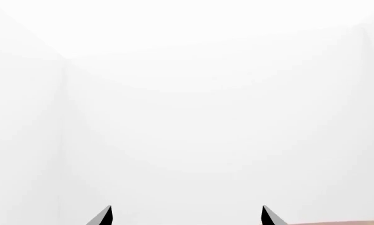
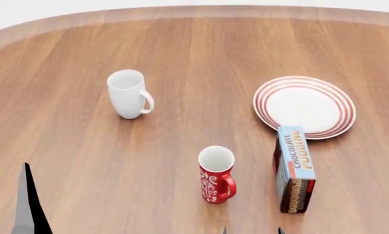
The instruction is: Pick up the red mug and put it on the plate
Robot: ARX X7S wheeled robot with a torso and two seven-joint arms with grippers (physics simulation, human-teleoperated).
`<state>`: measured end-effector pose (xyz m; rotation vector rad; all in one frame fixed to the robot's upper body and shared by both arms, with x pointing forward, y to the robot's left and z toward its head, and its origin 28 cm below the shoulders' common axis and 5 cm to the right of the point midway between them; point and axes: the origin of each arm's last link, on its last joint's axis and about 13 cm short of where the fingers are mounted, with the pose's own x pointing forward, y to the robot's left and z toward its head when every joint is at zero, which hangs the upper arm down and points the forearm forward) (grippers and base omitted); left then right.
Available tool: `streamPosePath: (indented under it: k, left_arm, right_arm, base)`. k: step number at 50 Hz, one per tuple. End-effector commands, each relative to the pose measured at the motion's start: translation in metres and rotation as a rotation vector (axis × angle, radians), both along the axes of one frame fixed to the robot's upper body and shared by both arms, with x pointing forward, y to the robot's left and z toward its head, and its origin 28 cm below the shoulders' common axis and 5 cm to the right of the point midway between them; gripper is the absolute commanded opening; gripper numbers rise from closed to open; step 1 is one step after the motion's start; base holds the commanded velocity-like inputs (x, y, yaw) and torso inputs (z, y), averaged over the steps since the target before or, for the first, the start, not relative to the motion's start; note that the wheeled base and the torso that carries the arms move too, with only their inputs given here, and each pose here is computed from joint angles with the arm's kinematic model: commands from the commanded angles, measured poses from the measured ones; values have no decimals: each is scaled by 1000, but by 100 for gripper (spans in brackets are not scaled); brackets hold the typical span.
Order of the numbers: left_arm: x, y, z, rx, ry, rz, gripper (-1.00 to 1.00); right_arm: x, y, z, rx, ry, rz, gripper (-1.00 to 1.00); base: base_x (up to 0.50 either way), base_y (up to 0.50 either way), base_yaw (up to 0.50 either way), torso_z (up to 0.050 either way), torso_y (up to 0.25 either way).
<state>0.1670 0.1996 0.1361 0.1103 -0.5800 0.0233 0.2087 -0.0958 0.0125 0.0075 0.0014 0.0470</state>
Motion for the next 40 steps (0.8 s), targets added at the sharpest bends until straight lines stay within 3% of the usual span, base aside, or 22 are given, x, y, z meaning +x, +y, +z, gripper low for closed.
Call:
streamPosePath:
  k: [1,40]
  left_arm:
    - [0,0,0,0,-1,1,100]
    - [0,0,2,0,-5,0,100]
  right_arm:
    - [0,0,0,0,1,-1,100]
    - [-1,0,0,3,-2,1,100]
  base:
    - [141,0,0,0,0]
    - [142,0,0,0,0]
